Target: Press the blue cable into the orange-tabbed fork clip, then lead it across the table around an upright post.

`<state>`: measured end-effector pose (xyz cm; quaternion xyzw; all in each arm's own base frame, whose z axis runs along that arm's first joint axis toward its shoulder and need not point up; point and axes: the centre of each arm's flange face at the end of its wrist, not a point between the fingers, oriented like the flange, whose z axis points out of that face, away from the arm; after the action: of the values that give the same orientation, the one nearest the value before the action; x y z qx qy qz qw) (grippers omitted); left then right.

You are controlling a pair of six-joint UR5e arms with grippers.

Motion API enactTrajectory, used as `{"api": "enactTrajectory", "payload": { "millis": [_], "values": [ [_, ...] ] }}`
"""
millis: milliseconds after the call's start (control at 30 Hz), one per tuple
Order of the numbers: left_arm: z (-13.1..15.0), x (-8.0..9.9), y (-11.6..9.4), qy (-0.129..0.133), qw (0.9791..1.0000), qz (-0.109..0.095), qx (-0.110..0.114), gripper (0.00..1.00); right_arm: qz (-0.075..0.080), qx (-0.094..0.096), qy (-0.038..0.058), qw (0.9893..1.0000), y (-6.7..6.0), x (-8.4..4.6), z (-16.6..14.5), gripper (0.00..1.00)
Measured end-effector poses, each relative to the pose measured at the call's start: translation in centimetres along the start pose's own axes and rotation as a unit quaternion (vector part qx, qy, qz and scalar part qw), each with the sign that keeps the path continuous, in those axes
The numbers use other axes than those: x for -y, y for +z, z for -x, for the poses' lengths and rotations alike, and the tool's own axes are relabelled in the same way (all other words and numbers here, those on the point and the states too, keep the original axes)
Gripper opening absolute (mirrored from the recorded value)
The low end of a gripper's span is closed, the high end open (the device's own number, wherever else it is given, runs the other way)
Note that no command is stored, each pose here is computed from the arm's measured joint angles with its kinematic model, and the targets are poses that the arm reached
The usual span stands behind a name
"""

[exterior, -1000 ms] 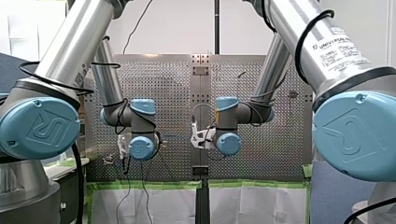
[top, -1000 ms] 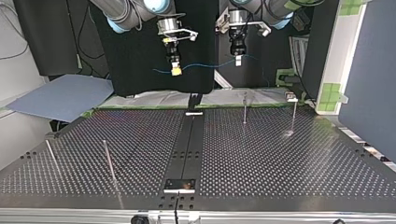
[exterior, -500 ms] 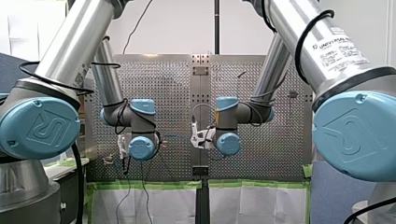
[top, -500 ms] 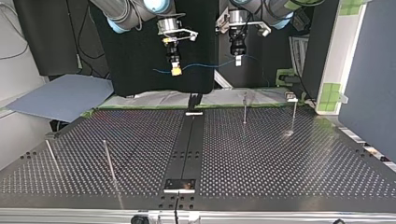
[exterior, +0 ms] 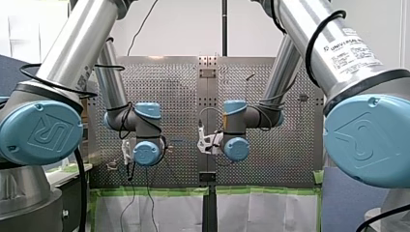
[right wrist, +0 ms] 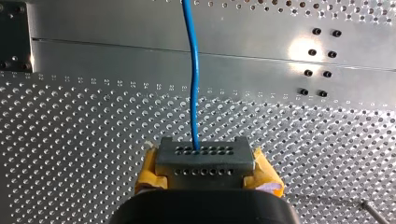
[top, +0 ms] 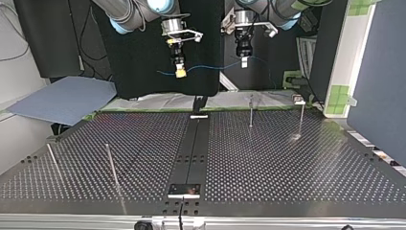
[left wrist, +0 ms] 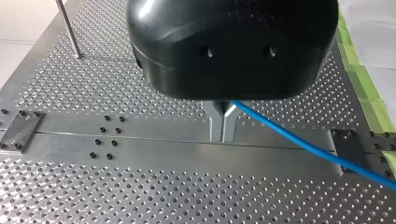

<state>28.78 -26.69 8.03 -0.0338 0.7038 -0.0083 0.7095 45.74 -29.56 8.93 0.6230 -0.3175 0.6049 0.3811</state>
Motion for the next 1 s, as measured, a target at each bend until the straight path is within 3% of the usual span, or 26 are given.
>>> {"api": "enactTrajectory", "payload": {
  "millis": [833, 1000],
  "values": [
    [0.0, 0.0, -0.1, 0.001, 1.0000, 0.001, 0.000, 0.00, -0.001, 0.000, -0.0004, 1.0000, 0.0, 0.0, 0.0, 0.00],
    [0.5, -0.4, -1.4, 0.007, 1.0000, 0.002, 0.000, 0.00, 0.000, -0.010, 0.0044, 0.9999, 0.3, 1.0, -1.7, 0.00]
  ]
}}
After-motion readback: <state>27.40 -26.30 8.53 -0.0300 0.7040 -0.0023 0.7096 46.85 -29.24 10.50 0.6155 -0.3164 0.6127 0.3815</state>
